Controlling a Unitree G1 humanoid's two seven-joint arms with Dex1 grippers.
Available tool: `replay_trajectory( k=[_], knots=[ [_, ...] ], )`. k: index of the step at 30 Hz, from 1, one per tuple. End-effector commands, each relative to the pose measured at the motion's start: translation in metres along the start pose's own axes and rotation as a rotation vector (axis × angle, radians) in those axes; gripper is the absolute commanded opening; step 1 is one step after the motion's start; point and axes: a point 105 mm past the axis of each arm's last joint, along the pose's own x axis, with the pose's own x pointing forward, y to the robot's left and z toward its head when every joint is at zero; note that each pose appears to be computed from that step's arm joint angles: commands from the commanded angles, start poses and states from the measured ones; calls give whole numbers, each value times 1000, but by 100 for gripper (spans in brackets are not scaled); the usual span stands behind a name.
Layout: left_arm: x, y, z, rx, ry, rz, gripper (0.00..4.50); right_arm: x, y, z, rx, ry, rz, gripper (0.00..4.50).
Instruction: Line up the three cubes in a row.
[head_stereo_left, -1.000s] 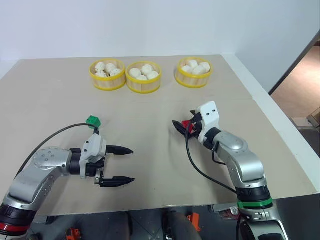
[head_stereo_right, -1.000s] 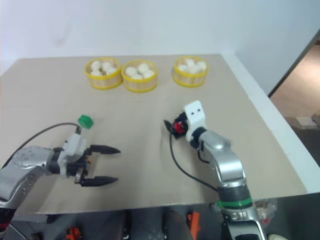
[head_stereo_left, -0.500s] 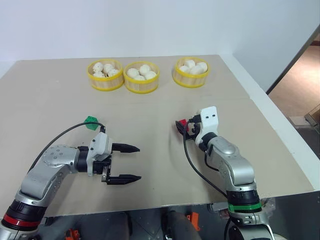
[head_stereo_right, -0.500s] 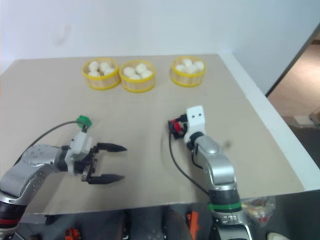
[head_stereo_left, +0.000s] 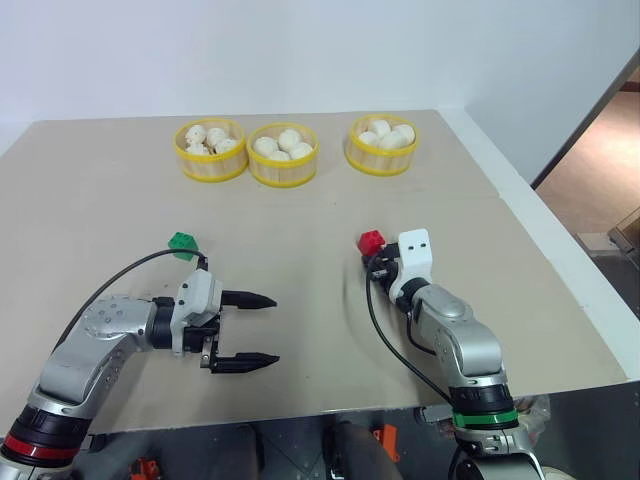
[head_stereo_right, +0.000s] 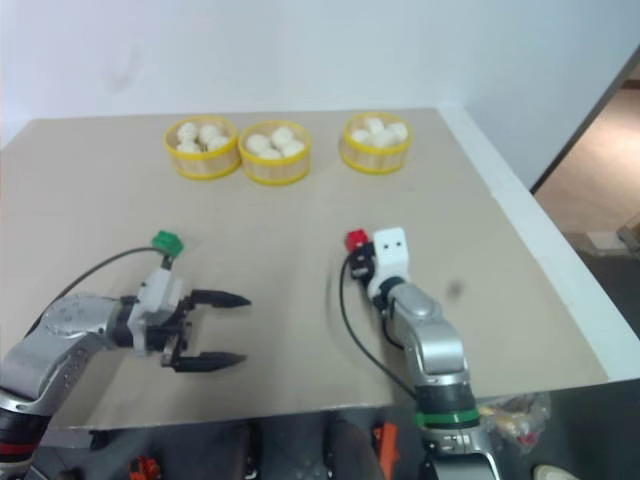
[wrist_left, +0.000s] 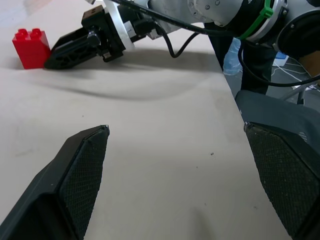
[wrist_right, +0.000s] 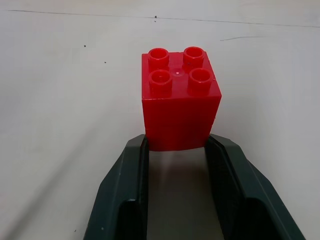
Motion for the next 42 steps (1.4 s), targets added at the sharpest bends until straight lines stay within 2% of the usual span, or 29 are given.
replay_trajectory(
  k=[1,13,17,21,25,28,32,36,42],
  knots=[
    [-8,2,3,36,0,18,450,0,-7,10,-16,-44,-6,113],
    [-11,4,-1,30,0,32,450,0,1,13,6,-47,65,113],
    [-9,6,1,26,-17,48,450,-4,4,25,-60,-47,210,113],
    [-10,9,2,12,-55,111,450,-16,11,50,-204,-44,529,113],
    [-13,13,-2,45,-43,157,450,-17,10,58,-310,-10,703,113],
    [-15,19,-2,62,-45,208,450,-23,18,55,-380,24,883,113],
    [-16,31,6,90,-84,322,450,-38,27,28,-477,109,1111,113],
    [-15,27,9,80,-95,341,450,-42,34,15,-530,134,1213,113],
    [-16,13,6,53,-76,323,450,-32,31,17,-565,121,1231,113]
  ],
)
